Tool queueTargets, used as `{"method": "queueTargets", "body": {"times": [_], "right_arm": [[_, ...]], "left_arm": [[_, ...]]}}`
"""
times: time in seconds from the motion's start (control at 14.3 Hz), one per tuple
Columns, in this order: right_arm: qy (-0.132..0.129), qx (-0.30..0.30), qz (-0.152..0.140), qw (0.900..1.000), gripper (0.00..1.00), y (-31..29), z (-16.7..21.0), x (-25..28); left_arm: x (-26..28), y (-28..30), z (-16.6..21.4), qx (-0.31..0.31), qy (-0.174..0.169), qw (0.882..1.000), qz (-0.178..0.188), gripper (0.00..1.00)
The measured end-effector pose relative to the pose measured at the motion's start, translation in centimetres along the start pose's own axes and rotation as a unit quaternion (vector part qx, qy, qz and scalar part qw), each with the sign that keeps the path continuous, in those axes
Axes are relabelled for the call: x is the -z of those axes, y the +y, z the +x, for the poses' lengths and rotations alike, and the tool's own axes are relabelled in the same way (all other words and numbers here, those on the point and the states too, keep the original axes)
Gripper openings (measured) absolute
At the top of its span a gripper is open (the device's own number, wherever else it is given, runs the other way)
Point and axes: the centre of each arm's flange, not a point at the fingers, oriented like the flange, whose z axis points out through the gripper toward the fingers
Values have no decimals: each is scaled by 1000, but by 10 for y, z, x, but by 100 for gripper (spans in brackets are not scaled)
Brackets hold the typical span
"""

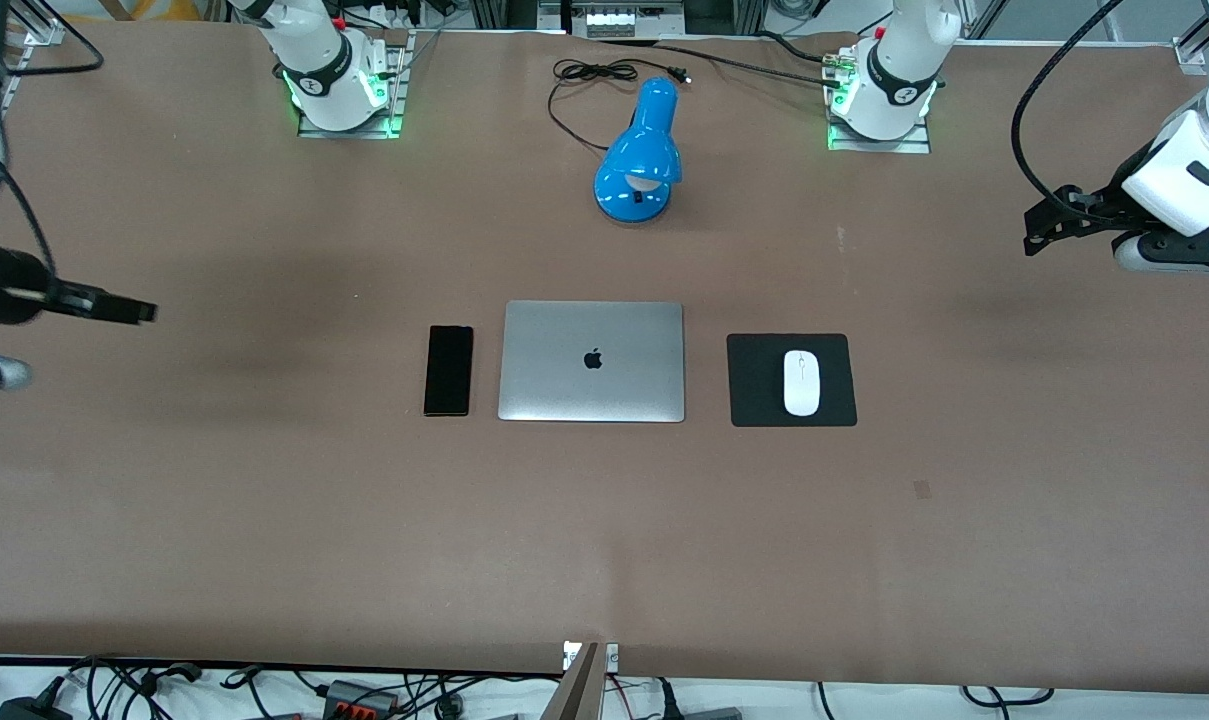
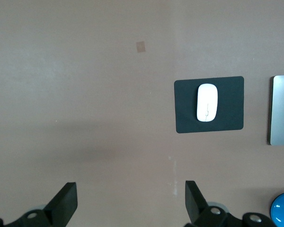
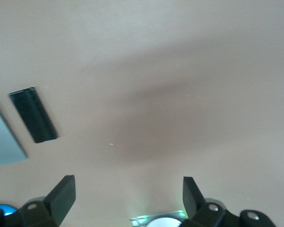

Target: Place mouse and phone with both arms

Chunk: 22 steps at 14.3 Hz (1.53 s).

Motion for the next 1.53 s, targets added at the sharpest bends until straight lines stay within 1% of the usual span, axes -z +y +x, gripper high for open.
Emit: {"method": "queueTargets", "body": {"times": [0.07,0.14,0.28,0.35,0.49,0.63,0.77,0.91,1.05,1.12,1.4,1.53], "right_arm": [[12,-1,-14,1000,100,2,-1,8],[31,-3,-23,999,100,4,0,16],[84,-9,-19,996,100,12,8,31],[102,-11,-15,995,100,16,8,38],[120,-8,-14,993,100,14,-6,56],[135,-9,-15,991,100,18,-30,75],[137,-16,-15,990,100,28,-52,82],[129,-20,-12,991,100,32,-64,76],[115,-22,26,993,100,31,-68,65],[112,-22,35,993,100,31,-71,63],[98,-26,36,994,100,35,-81,62],[97,-31,36,994,100,41,-79,60]], "left_arm": [[0,0,0,0,-2,1000,0,100],[0,0,0,1,-2,1000,0,100],[1,0,0,1,-1,1000,0,100],[1,0,0,1,-1,1000,0,100],[1,0,0,1,-1,1000,0,100],[1,2,0,0,0,1000,0,100],[2,4,0,-2,0,1000,0,100],[2,6,0,-4,0,1000,1,100],[2,6,0,-5,0,1000,1,100],[2,7,0,-5,0,1000,1,100],[5,7,0,-5,3,1000,1,100],[7,7,0,-5,5,1000,1,100]]}}
